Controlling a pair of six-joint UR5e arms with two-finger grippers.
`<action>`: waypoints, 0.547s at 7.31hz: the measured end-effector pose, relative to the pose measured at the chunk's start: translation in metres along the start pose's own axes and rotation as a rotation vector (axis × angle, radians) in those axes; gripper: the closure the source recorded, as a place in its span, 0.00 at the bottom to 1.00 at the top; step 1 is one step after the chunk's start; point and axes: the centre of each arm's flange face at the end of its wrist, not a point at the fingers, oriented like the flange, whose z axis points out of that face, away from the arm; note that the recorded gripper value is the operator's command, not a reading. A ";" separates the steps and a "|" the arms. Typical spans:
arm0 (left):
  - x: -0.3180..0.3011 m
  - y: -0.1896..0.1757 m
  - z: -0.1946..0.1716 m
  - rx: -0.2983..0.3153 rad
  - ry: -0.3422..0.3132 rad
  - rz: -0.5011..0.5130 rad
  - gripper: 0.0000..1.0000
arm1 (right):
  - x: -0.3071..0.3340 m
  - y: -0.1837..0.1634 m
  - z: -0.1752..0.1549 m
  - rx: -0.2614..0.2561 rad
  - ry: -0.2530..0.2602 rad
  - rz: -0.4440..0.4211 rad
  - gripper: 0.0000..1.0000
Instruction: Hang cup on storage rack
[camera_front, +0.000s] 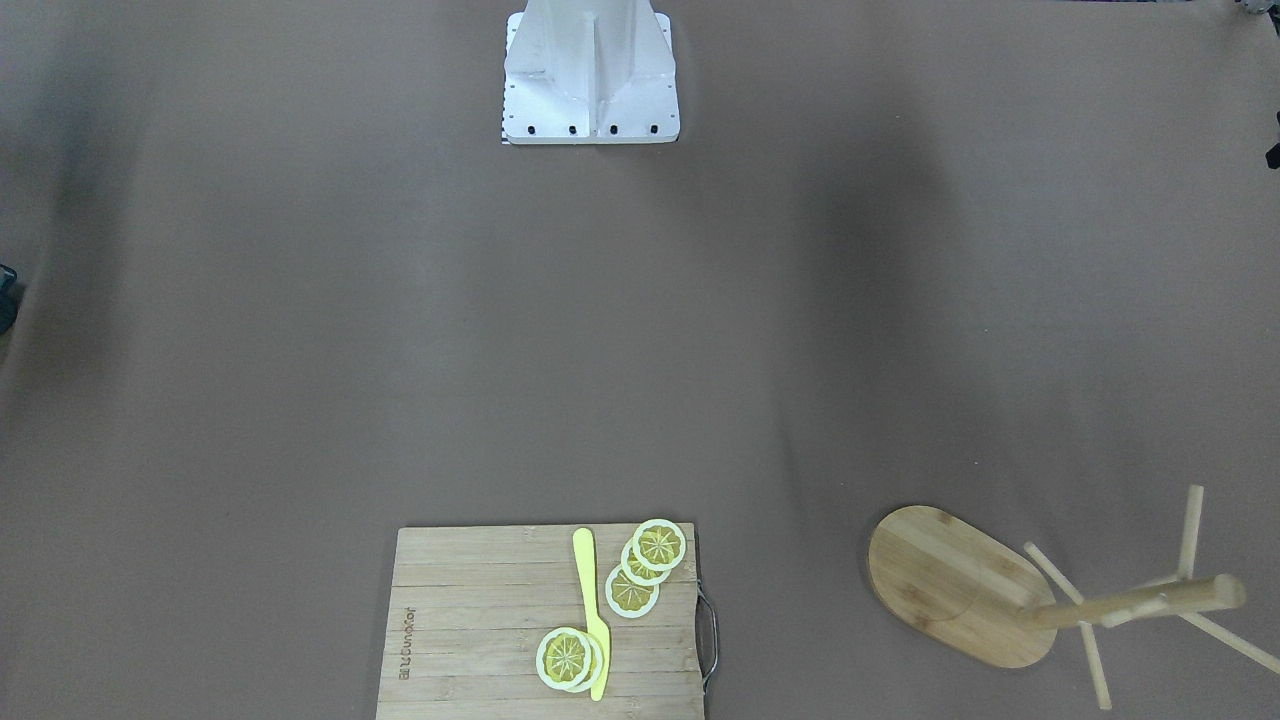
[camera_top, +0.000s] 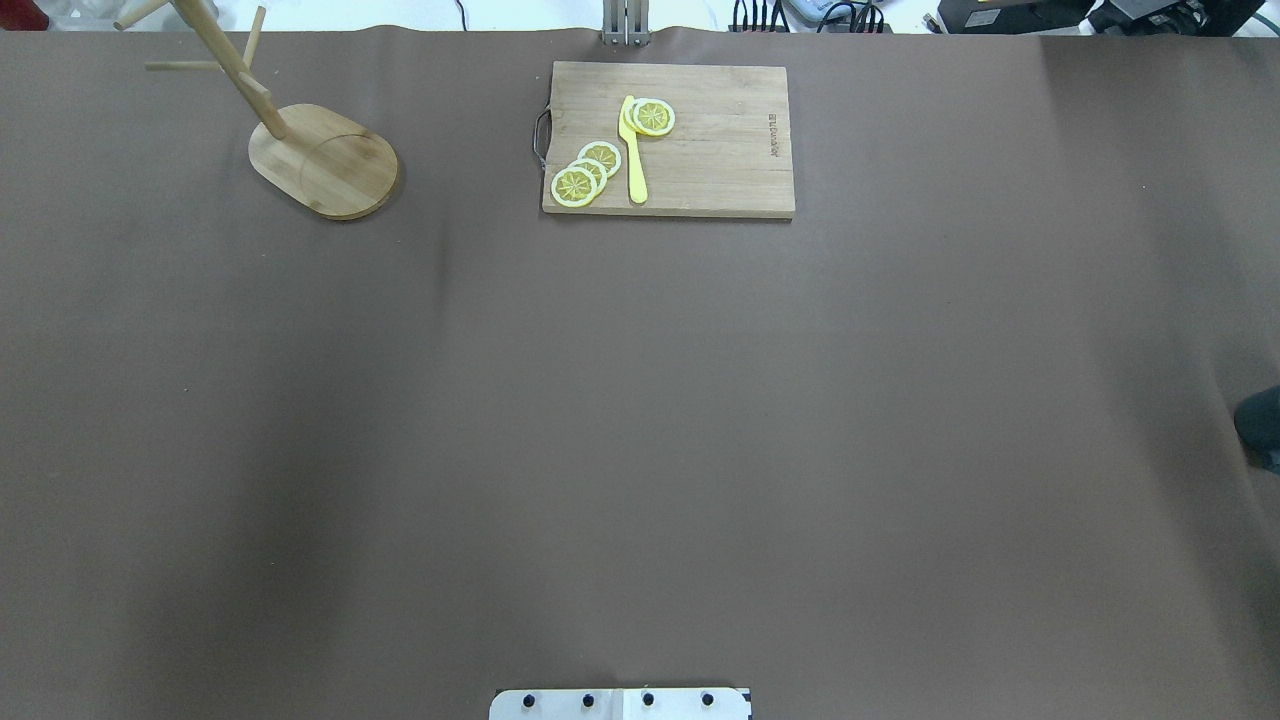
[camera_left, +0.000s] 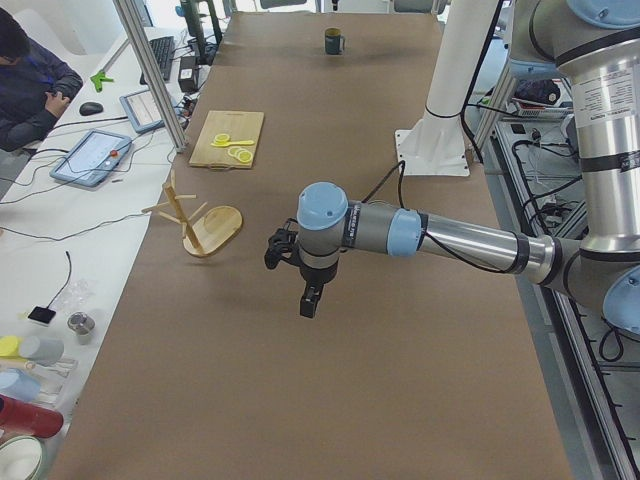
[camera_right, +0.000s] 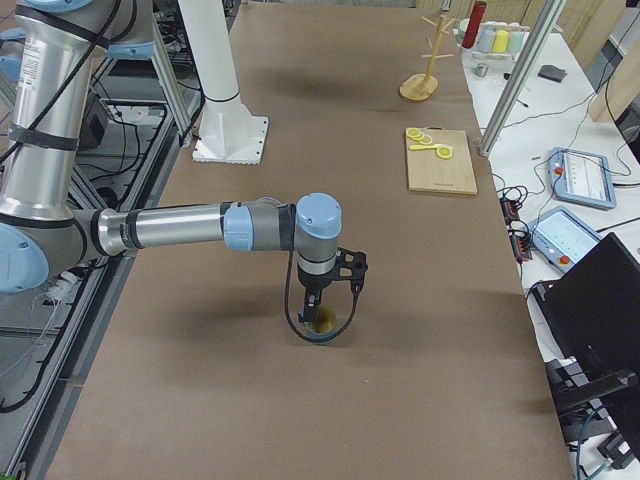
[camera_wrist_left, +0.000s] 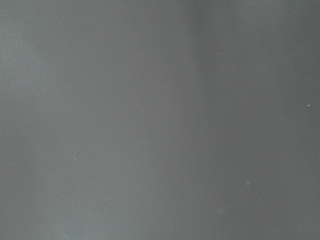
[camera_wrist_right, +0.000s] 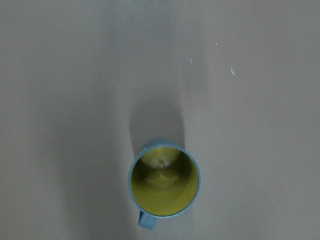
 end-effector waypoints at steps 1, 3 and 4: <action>0.008 -0.008 -0.010 0.025 -0.001 0.019 0.01 | -0.007 -0.007 -0.009 0.022 -0.004 -0.010 0.00; 0.027 -0.022 -0.031 0.080 0.036 0.062 0.01 | -0.010 -0.010 -0.021 0.052 -0.020 -0.016 0.00; 0.030 -0.035 -0.034 0.108 0.056 0.087 0.01 | -0.008 -0.008 -0.021 0.055 -0.024 -0.016 0.00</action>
